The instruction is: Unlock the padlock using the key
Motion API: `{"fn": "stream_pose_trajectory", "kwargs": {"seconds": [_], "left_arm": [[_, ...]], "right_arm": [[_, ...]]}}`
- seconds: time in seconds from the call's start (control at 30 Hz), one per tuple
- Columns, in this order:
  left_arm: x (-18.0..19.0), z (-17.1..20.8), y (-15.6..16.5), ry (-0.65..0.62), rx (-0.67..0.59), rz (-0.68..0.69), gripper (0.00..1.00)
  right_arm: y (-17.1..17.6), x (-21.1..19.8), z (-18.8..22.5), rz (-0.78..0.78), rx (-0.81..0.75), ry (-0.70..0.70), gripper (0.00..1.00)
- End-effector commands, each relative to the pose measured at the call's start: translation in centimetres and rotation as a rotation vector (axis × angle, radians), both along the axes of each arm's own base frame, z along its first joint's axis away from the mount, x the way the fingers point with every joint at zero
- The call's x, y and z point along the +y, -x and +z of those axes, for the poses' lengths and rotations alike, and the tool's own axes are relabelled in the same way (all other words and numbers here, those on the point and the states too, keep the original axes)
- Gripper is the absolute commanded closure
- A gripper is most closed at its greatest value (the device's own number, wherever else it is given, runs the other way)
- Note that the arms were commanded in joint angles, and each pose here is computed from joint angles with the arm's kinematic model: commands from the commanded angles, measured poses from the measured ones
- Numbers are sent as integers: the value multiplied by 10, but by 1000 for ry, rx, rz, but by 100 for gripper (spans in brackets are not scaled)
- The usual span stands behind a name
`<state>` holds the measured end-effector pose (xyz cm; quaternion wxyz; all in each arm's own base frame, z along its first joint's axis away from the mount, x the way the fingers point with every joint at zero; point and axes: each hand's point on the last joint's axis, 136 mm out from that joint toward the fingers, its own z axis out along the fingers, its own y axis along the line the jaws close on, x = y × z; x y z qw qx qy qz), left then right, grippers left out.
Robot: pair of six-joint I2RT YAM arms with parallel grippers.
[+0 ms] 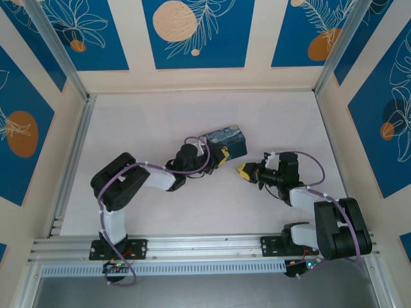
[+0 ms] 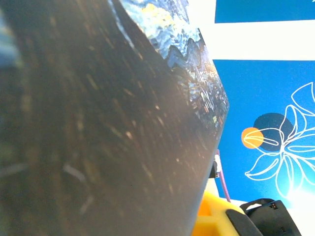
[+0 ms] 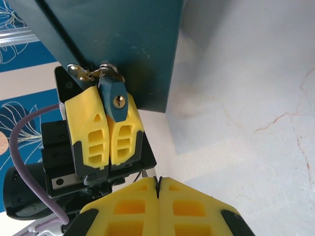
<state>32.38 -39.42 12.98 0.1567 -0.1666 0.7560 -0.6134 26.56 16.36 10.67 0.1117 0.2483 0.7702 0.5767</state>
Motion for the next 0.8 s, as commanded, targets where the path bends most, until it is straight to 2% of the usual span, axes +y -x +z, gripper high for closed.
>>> {"fn": "stream_pose_trajectory", "kwargs": {"seconds": [0.0,0.77], "left_arm": [[2,46,-3,113,-67,8,100],[3,48,-2,136,-48,7,100]], "right_arm": [[-9,-3,11,-35,-36,-8,100],[-35,-3,35,-74,-94,-10,100]]}}
